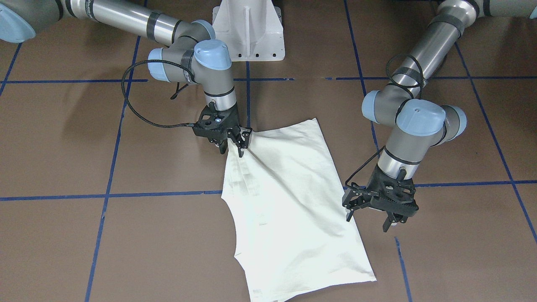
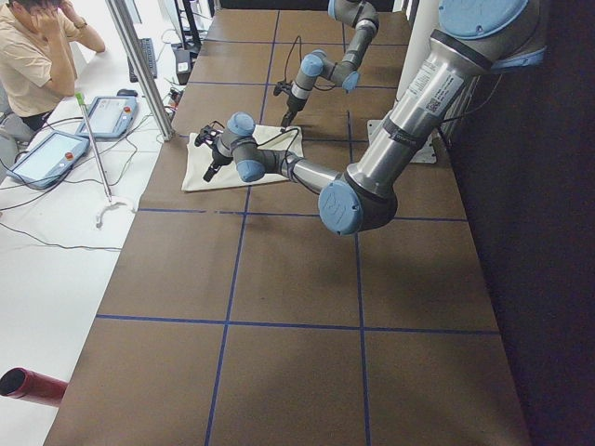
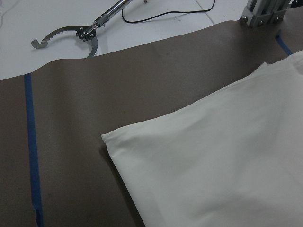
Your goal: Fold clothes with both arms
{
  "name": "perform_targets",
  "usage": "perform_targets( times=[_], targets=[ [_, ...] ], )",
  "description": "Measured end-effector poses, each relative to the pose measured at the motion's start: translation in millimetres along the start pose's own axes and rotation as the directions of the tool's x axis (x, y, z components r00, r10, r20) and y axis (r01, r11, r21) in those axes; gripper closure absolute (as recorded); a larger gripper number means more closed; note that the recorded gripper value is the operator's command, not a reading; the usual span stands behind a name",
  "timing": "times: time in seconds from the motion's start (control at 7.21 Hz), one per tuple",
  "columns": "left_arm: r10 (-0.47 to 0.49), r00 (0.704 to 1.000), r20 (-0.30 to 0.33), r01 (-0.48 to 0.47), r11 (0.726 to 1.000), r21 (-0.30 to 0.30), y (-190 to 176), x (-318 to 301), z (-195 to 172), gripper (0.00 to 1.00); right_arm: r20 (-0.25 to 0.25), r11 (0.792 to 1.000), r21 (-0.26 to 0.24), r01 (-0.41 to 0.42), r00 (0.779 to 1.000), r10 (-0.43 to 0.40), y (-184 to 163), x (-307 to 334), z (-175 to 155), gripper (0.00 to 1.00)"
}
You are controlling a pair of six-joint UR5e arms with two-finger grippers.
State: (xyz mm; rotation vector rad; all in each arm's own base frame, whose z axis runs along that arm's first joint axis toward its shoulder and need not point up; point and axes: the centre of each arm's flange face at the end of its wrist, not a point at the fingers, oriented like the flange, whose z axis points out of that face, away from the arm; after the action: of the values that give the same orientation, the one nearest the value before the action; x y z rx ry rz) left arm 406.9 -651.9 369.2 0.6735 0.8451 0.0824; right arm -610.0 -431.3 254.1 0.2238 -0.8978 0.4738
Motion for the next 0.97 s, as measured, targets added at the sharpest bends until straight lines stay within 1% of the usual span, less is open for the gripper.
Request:
perform_targets(
  times=[0.69, 0.83, 0.97],
  targets=[
    [-0.002, 1.000, -0.003, 0.002, 1.000, 0.003, -1, 2, -1, 0.00, 0.014, 1.000, 0.000, -0.002, 1.000, 0.002, -1, -7, -6, 1.00],
    [-0.007, 1.000, -0.020, 0.007, 1.000, 0.003, -2, 7, -7, 0.00, 0.024, 1.000, 0.003, -0.005, 1.000, 0.005, -4, -10, -12, 1.00],
    [-0.030, 0.998, -0.062, 0.029, 1.000, -0.011, 3, 12, -19, 0.00, 0.035, 1.000, 0.007, -0.010, 0.999, 0.010, -9, -12, -18, 1.00]
  ],
)
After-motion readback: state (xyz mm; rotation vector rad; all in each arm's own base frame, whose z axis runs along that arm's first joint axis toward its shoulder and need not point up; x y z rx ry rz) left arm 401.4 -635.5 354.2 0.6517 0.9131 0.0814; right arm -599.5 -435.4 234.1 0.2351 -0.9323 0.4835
